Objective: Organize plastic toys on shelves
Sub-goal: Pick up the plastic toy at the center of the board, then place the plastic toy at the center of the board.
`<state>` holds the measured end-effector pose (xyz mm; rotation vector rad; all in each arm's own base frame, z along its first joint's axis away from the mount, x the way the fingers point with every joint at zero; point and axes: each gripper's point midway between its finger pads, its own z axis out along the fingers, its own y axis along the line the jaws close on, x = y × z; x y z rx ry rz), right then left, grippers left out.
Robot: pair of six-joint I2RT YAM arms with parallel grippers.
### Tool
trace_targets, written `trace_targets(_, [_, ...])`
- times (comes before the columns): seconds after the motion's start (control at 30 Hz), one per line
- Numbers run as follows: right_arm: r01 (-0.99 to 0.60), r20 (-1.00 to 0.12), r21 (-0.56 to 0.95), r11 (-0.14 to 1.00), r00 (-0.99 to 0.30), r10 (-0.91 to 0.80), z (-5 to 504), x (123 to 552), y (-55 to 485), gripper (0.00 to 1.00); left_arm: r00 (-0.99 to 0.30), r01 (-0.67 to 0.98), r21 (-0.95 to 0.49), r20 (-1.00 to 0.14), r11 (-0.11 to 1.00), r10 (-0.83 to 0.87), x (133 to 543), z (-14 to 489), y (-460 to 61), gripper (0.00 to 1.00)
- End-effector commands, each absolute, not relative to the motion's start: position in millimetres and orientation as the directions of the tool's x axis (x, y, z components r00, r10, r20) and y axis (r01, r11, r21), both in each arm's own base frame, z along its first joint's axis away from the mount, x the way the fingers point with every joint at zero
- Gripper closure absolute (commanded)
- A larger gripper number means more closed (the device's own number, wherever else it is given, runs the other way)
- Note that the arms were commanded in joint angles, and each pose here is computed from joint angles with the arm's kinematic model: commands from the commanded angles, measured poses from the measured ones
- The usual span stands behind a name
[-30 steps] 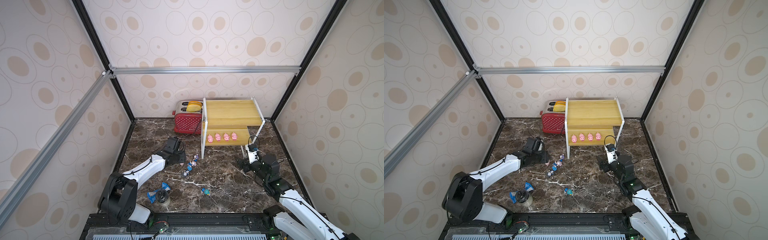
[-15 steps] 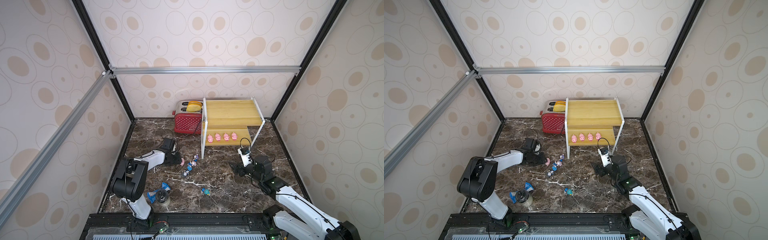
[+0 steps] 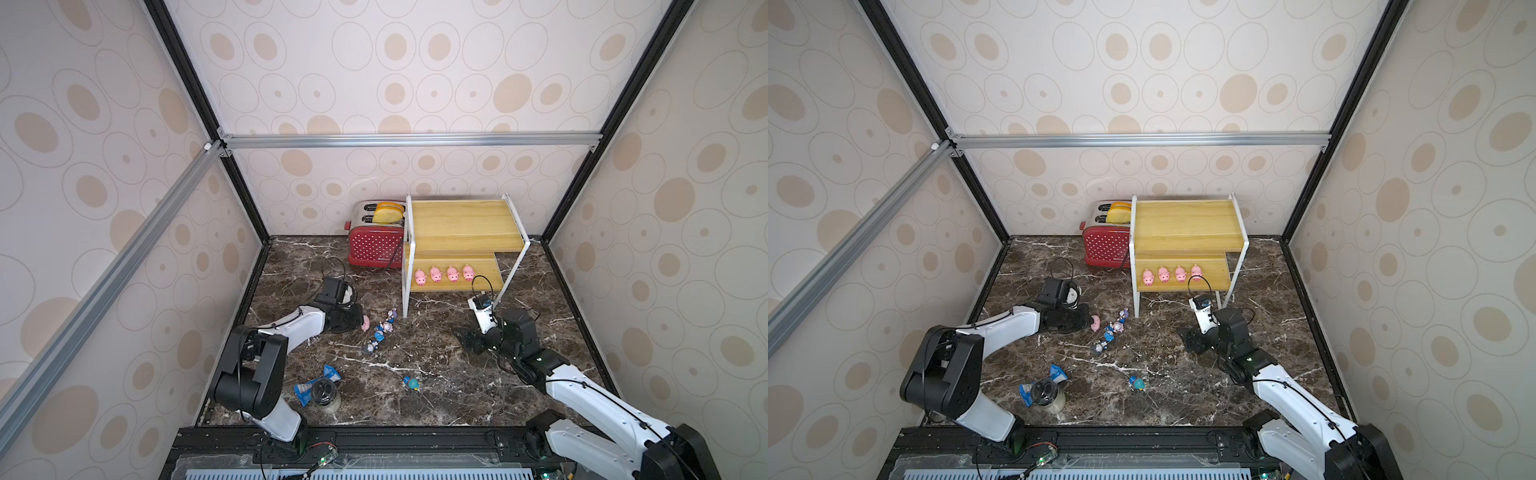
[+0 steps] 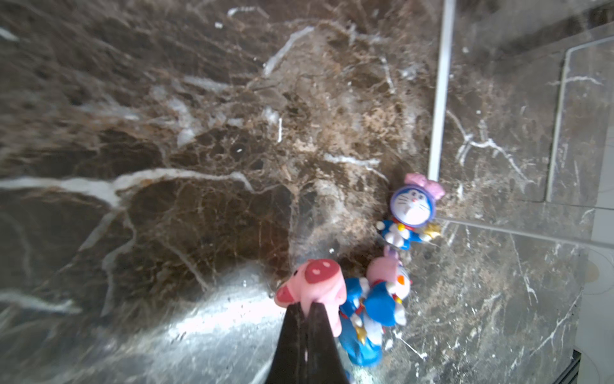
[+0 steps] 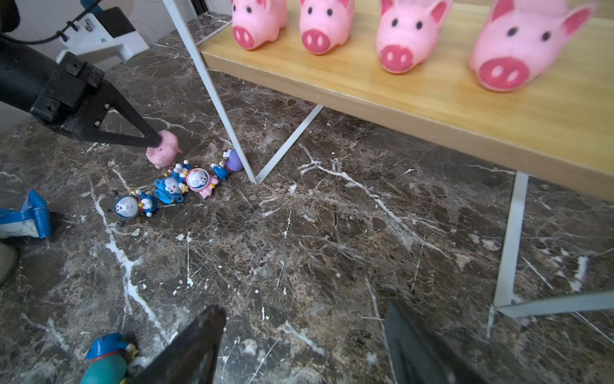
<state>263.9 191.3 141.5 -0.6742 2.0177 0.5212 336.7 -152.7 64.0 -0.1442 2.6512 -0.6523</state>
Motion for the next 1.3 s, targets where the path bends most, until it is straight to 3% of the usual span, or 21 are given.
trace_targets(0.0, [-0.652,-0.86,0.127,0.747,-0.448,-0.245,150.4,260.7,196.5,0.19,-0.87,0.135,-0.398,-0.486,0.908,-0.084,330.0,92.8,-160.6,1.0])
trace_targets(0.2, [-0.632,-0.818,0.209,0.746,-0.531,-0.22,146.1,249.2,196.5,0.2,-0.72,0.359,-0.146,-0.672,0.922,0.174,303.5,123.7,-187.0,1.0])
trace_targets(0.33, [-0.562,-0.758,0.255,0.787,-0.621,-0.198,135.0,244.7,187.7,0.19,-0.532,0.488,0.093,-0.756,0.868,0.381,283.9,132.9,-214.0,1.0])
trace_targets(0.57, [-0.476,-0.749,0.218,0.852,-0.641,-0.167,127.3,248.9,169.5,0.19,-0.357,0.591,0.325,-0.715,0.738,0.601,267.3,112.8,-257.4,1.0])
trace_targets(1.07, [-0.423,-0.807,0.135,0.896,-0.572,-0.148,135.3,251.1,146.8,0.18,-0.401,0.554,0.411,-0.63,0.724,0.665,292.9,48.8,-280.0,1.0])
trace_targets(1.27, [-0.428,-0.807,0.128,0.895,-0.57,-0.157,132.7,250.5,146.6,0.18,-0.396,0.605,0.399,-0.601,0.689,0.695,274.6,37.4,-283.2,0.98])
